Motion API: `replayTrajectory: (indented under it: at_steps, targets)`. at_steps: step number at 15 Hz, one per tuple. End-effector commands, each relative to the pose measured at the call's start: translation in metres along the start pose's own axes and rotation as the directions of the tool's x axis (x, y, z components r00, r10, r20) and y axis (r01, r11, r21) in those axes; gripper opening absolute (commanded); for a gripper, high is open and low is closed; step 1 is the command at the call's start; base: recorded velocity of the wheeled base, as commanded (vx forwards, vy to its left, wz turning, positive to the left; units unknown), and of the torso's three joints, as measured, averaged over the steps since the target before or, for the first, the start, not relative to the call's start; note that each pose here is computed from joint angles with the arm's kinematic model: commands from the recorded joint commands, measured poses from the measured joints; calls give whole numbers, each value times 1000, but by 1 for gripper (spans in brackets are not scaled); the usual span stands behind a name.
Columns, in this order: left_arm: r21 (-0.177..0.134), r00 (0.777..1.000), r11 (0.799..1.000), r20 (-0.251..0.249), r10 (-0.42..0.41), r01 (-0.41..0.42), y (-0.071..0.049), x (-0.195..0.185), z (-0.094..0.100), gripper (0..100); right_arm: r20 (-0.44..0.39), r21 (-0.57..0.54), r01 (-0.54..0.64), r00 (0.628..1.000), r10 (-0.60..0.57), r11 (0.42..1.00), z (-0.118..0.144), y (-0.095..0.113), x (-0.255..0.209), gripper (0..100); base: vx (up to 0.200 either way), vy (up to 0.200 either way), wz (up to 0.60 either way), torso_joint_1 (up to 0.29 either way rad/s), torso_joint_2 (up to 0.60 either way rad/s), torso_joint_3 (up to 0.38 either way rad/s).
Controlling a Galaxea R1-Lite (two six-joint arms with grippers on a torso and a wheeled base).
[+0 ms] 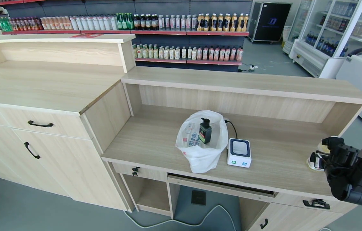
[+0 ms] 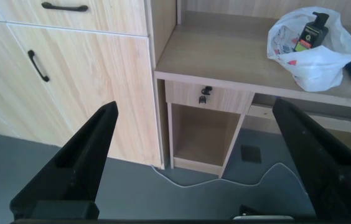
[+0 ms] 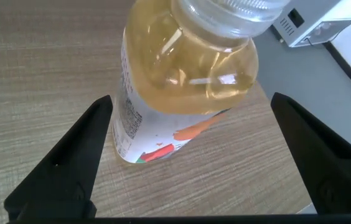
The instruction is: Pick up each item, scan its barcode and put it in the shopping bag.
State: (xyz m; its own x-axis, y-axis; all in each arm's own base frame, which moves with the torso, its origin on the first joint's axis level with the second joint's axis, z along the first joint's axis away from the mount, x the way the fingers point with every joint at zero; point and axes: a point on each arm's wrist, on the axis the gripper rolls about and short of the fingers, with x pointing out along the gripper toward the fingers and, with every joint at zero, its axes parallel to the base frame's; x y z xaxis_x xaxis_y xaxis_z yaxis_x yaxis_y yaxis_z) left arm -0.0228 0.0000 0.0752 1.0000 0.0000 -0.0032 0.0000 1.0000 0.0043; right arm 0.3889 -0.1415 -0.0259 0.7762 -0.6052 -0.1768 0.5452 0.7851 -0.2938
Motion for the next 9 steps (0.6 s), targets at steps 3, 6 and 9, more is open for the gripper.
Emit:
replayTrajectory:
  at_steps: [3, 6, 9]
  targets:
    - [0, 1000, 1000, 0, 0, 0, 0, 0, 0, 100, 15, -1, 0, 1000, 0, 1000, -4, 4, 15, 100, 0, 0, 0, 0, 0, 0]
    - [0, 1000, 1000, 0, 0, 0, 0, 0, 0, 100, 22, -29, -7, 1000, 8, 1000, -4, 8, 30, 100, 0, 0, 0, 0, 0, 0]
    - [0, 1000, 1000, 0, 0, 0, 0, 0, 0, 100, 40, -57, -31, 999, 33, 998, -7, 12, 38, 100, 0, 0, 0, 0, 0, 0]
